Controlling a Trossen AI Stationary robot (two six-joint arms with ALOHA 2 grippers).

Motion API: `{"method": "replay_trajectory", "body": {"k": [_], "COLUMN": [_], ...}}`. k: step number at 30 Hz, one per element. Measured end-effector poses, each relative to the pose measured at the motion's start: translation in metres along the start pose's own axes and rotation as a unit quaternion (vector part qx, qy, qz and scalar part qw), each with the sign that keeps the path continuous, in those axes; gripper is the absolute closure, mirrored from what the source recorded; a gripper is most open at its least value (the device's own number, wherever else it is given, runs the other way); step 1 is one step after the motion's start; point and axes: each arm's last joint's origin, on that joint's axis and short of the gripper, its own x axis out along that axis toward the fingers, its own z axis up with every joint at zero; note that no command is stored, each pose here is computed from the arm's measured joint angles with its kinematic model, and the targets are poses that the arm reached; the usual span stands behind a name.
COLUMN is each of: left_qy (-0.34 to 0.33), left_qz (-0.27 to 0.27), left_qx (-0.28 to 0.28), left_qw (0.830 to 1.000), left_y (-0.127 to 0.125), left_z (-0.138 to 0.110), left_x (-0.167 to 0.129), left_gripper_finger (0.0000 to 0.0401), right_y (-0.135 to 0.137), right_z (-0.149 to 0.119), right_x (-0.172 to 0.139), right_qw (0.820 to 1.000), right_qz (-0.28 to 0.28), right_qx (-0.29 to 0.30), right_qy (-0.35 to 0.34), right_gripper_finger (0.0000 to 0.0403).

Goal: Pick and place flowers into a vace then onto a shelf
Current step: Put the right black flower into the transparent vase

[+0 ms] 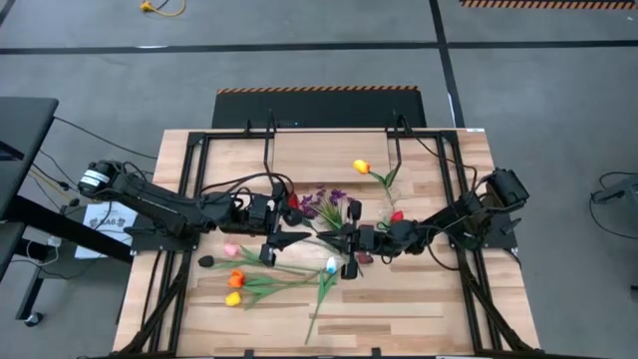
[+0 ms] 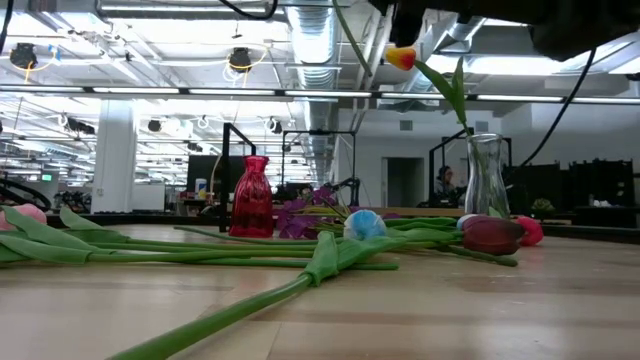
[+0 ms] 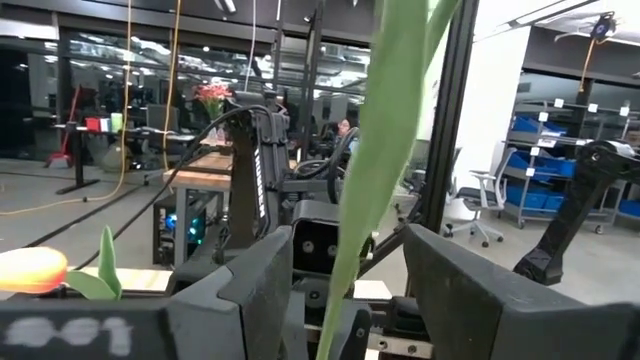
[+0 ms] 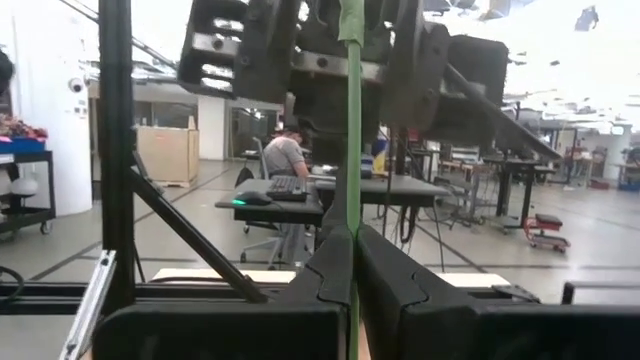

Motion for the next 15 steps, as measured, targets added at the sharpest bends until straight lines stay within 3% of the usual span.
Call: {"method": "replay_trajectory", "body": {"k": [8,15], "left_qy": [-0.001,0.000], "left_qz": [0.006,0.007], "left_qx": [0.000,0.000], "left_qw": [1.000,1.000], "left_y": [0.0035,0.0036], "left_z": [0.0003,0.0002], "left_x": [0.0004,0.0004], "left_gripper_finger": [0.0227,0.0286], "right_y": [-0.0048,-0.0048], "right_z": [-0.0028,-0.0028], "right_x": [0.0019,0.0019], "right_qw": [1.000,1.000], "right_qz": [-0.006,-0.006], "right_qx": [0.005,0.005], "right_qy": [0.009,0.010], "right_gripper_finger": [0.0403,0.0403]}}
